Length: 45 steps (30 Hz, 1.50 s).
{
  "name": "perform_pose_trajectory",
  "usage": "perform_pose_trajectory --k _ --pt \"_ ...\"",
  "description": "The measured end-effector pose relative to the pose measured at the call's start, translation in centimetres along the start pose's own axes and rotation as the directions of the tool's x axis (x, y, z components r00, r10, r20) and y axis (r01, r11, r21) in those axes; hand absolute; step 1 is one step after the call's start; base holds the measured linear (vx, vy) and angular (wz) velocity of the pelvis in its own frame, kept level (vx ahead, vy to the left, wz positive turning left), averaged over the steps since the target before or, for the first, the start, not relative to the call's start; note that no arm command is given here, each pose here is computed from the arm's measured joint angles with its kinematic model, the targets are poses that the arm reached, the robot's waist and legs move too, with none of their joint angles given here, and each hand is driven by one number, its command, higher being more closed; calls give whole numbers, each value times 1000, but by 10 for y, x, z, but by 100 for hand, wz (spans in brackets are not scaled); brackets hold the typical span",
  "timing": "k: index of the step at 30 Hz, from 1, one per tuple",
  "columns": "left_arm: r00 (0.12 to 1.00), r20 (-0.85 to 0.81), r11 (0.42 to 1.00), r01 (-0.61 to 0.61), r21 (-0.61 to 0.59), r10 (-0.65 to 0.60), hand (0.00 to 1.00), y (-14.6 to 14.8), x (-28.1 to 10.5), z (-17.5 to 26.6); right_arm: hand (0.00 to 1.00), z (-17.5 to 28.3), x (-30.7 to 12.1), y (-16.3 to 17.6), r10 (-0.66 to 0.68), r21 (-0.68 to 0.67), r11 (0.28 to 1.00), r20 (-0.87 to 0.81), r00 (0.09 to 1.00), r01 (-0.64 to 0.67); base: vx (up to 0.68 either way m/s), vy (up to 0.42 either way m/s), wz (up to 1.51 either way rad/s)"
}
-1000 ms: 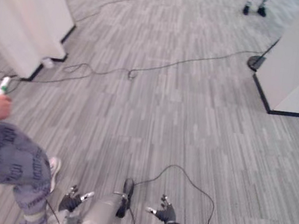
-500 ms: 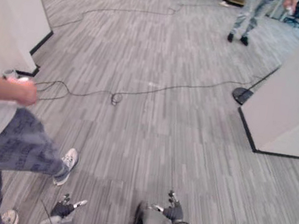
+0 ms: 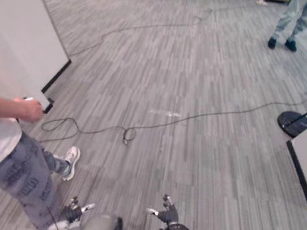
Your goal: Organize washtable
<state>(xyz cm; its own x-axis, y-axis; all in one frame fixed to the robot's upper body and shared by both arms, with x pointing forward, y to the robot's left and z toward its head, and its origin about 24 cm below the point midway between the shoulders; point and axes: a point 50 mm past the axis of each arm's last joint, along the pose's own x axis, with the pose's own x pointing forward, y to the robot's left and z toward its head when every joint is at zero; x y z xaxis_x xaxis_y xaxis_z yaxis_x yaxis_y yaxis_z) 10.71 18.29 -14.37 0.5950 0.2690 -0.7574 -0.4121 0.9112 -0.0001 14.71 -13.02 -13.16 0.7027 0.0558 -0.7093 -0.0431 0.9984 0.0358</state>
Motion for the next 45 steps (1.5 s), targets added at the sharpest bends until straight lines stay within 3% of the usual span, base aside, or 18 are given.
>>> perform_pose_trajectory --k 6,10,16,25,27,31,37,45 --pt "998 5 990 -60 -130 61 0 10 0 1 0 -27 -6 1 3 -14 1000 -109 994 -5 633 300 -52" --pt "996 -15 993 -94 -68 93 0 30 6 7 0 -19 -6 -3 -7 -13 1000 -59 998 6 580 227 29" --pt "994 -76 995 -84 -62 79 0 24 5 -5 0 -16 -11 -34 -80 -45 996 -18 997 79 615 176 31" --pt "993 -107 997 -52 -52 46 0 10 -1 -17 0 -10 -13 -44 -118 -24 993 0 993 118 776 -33 62" --pt "992 -112 992 -77 -104 66 0 9 -1 -18 0 -1 -11 -40 -104 -33 994 29 994 105 804 -83 -40" --pt "998 -43 996 -53 -78 50 0 9 2 -2 0 -8 -6 -6 -32 15 999 -11 999 33 606 -44 -56" --pt "999 -45 996 -32 -78 28 0 2 -2 -8 0 -20 -9 -6 -44 12 999 -61 997 45 571 205 -81" --pt "996 -66 997 -57 -60 53 0 13 2 -8 0 -19 -7 6 -5 -26 1000 -61 998 4 421 247 -37"
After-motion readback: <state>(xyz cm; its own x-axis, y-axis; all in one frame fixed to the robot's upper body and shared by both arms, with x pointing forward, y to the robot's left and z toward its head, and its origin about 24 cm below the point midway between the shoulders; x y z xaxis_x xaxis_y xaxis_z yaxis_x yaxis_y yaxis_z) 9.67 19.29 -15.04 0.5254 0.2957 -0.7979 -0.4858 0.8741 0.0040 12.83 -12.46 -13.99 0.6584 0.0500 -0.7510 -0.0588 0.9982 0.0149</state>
